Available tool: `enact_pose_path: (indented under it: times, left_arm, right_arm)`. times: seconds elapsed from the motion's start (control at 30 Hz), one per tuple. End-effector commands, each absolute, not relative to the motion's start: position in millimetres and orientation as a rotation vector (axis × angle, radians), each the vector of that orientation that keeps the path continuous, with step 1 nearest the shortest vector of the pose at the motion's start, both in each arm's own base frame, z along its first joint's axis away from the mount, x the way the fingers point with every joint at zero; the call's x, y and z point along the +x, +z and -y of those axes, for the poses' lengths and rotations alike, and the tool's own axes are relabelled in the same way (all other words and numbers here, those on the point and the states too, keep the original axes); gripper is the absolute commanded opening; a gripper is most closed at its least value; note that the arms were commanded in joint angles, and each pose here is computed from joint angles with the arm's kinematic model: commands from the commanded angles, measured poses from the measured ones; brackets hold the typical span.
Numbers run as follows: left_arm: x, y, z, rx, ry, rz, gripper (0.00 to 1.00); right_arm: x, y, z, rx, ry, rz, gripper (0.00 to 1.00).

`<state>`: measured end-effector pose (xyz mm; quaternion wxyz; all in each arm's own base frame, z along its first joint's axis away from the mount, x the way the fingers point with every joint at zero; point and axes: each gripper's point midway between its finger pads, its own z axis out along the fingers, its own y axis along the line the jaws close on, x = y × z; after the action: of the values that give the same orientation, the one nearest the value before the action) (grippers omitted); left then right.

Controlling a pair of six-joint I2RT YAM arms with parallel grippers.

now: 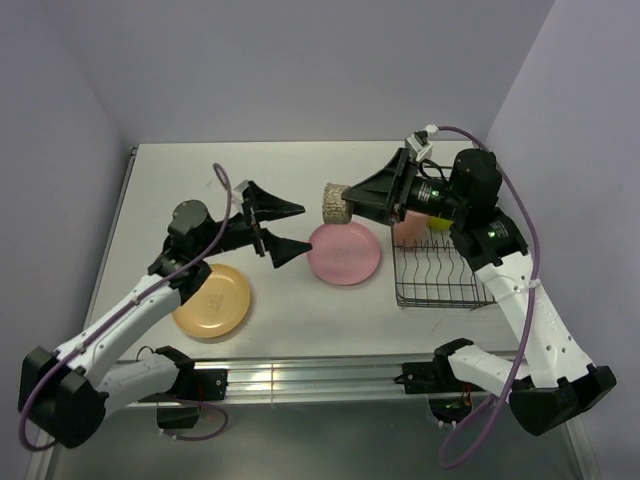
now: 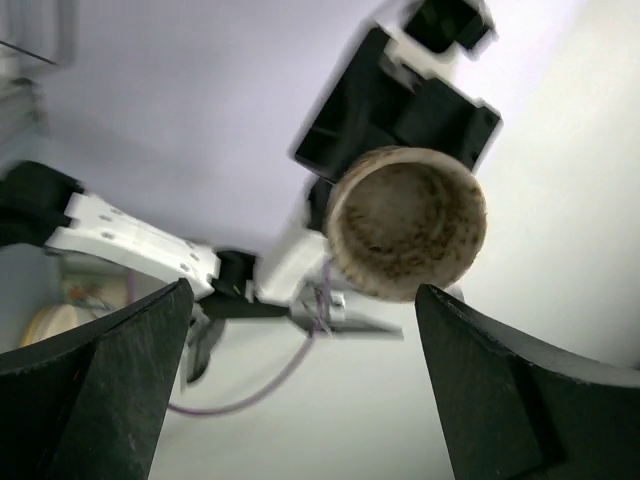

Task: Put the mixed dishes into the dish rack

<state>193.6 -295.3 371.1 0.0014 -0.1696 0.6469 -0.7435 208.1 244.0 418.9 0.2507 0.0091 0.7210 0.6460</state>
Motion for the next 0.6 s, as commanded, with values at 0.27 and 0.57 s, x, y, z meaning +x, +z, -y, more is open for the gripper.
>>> enact_pose_path:
  times: [0.27, 0.57]
  left_arm:
    - [199, 257, 234, -1.211, -1.806, -2.317, 0.94]
    - [219, 297, 243, -0.884, -1.726, -2.363, 0.93]
  right_arm:
    - [274, 336, -91, 0.388, 0.588, -2.287, 0.00]
    - [304, 280, 11, 0.697, 0.056, -2.261, 0.00]
